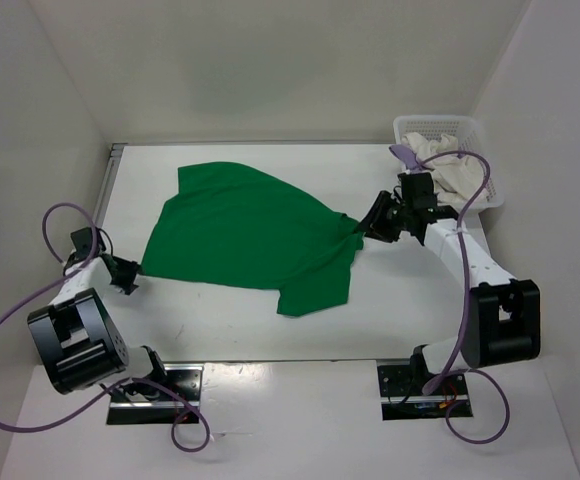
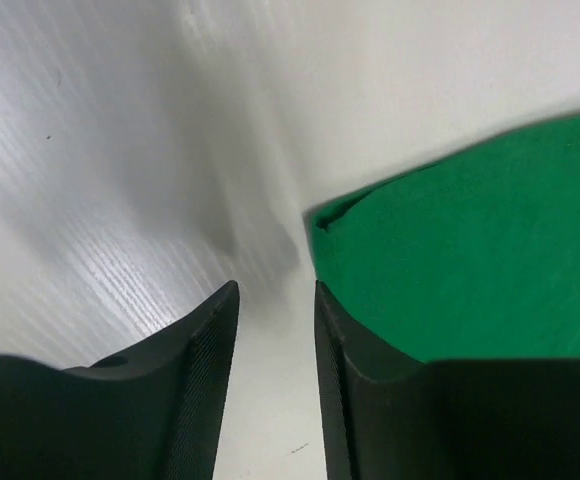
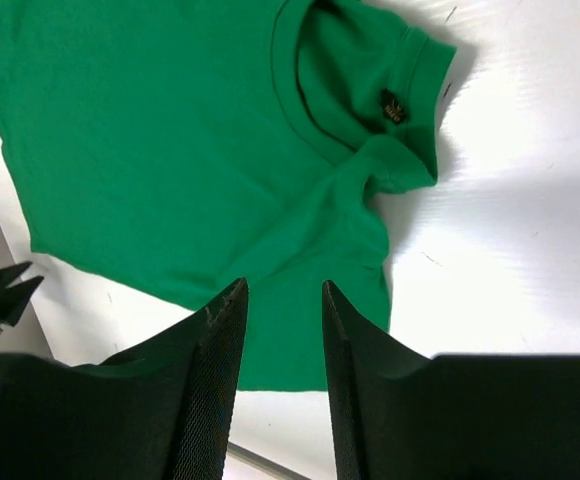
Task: Fold and stack the t-shirts
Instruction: Flatten out the tshirt
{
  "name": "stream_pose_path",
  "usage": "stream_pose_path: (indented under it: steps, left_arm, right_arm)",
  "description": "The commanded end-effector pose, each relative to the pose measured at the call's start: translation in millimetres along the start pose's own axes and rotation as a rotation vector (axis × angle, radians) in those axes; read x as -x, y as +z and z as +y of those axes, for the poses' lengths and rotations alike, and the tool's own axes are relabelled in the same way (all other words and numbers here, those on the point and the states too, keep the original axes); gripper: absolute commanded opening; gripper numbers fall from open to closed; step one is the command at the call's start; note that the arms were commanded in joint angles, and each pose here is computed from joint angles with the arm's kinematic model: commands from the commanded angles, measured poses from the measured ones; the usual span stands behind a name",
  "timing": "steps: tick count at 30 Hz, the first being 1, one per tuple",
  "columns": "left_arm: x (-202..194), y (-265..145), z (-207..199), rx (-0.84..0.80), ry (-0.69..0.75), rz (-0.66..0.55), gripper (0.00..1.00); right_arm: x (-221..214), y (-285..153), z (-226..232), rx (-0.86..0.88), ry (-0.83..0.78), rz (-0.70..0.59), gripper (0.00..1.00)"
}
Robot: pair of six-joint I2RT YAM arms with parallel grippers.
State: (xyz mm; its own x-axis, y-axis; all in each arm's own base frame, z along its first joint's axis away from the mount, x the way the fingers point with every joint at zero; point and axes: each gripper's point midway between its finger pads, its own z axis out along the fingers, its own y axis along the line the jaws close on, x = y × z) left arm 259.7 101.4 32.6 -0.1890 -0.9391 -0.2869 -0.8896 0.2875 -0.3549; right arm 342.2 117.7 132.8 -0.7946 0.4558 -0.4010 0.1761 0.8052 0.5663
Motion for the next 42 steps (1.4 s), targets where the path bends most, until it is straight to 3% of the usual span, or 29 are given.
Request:
stream_pose_path:
  steps: [1,8,12,17,18,19,20,24,29,33,36,39,42]
  left_arm:
    - [3,8,-10,-0.051,-0.048,-0.015,0.48]
    - [-5,26,-18,-0.089,-0.047,0.038,0.54]
    - [-14,37,-15,-0.086,-0.058,0.081,0.44]
    - [-14,38,-17,-0.101,-0.057,0.08,0.26]
    - [-7,33,-27,-0.131,-0.041,0.065,0.18]
    - [-4,32,-30,-0.138,-0.04,0.059,0.15]
    - [-2,28,-35,-0.155,-0.025,0.06,0.1]
    - [16,5,-70,-0.232,0.044,-0.002,0.04]
    - [21,-1,-87,-0.283,0.093,-0.007,0.0]
    - [11,-4,-99,-0.312,0.154,0.0,0.0]
    - [1,-9,-114,-0.343,0.208,0.008,0.0]
    - [-7,-14,-122,-0.37,0.236,0.009,0.0]
    - [-2,-22,-138,-0.397,0.259,-0.004,0.0]
  right_arm:
    - [-8,-10,5,0.007,-0.034,-0.027,0.42]
    - [-26,-4,-2,0.024,-0.008,0.016,0.43]
    - [-30,-1,-8,0.007,0.017,0.019,0.43]
    - [-43,5,-31,-0.079,0.074,0.027,0.38]
    - [-46,7,-36,-0.102,0.095,0.04,0.38]
    - [-51,8,-38,-0.11,0.115,0.049,0.41]
    - [-59,10,-46,-0.131,0.125,0.075,0.51]
    - [-80,21,-56,-0.154,0.17,0.138,0.58]
    - [-100,48,-58,-0.182,0.164,0.216,0.59]
    - [-109,69,-47,-0.157,0.147,0.247,0.46]
    - [-98,82,-50,-0.167,0.145,0.201,0.37]
    - [-82,90,-41,-0.152,0.126,0.172,0.09]
    - [-72,68,-13,-0.094,0.104,0.172,0.01]
